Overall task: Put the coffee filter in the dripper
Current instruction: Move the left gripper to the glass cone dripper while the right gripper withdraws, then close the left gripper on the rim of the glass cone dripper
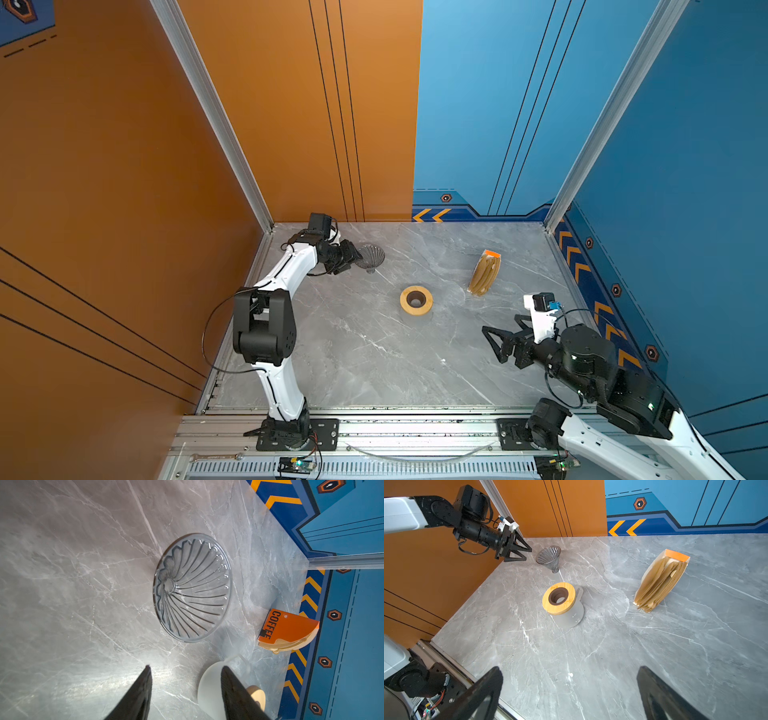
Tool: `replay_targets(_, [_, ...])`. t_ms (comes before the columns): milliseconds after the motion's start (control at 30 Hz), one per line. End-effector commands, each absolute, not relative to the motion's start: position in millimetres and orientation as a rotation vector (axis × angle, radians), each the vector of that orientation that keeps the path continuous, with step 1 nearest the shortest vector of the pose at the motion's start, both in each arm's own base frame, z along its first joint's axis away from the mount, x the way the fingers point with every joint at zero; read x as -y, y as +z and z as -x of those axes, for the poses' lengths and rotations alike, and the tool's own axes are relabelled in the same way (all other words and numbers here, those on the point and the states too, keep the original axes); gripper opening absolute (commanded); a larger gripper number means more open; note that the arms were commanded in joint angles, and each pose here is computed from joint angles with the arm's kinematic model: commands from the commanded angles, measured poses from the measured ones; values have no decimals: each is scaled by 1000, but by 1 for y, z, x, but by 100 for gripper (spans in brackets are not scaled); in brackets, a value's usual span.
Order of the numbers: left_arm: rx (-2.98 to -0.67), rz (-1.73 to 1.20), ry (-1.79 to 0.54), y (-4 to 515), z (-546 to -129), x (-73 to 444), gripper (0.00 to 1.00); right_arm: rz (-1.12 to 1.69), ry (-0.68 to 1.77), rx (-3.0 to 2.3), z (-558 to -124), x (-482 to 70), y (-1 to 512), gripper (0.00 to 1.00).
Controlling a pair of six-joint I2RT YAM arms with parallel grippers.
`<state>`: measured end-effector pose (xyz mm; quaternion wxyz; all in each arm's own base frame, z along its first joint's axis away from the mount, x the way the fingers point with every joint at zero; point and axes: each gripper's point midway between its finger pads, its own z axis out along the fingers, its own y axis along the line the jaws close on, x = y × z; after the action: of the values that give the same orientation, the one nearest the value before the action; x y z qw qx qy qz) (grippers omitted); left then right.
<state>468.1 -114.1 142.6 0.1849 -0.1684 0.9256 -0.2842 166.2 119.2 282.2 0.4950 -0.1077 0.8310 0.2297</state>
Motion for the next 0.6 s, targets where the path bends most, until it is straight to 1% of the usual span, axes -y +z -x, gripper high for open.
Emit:
replay_targets(0, [-2588,472,-806,146,-482,111,54,266,509,-1996,-158,-102,285,100])
replay_targets(133, [-2591,484,-809,137,-493,111,53,227,481,-1969,-157,-90,286,100])
replay_targets(233, [-2598,498,-810,132,-499,112,52,238,485,-1973,-156,-92,285,100])
replay_targets(400, [-2611,558,-797,120,-503,107,49,215,419,-2003,-163,-87,280,100])
replay_targets(567, [-2619,570,-802,112,-509,107,48,223,423,-2010,-162,-89,279,100])
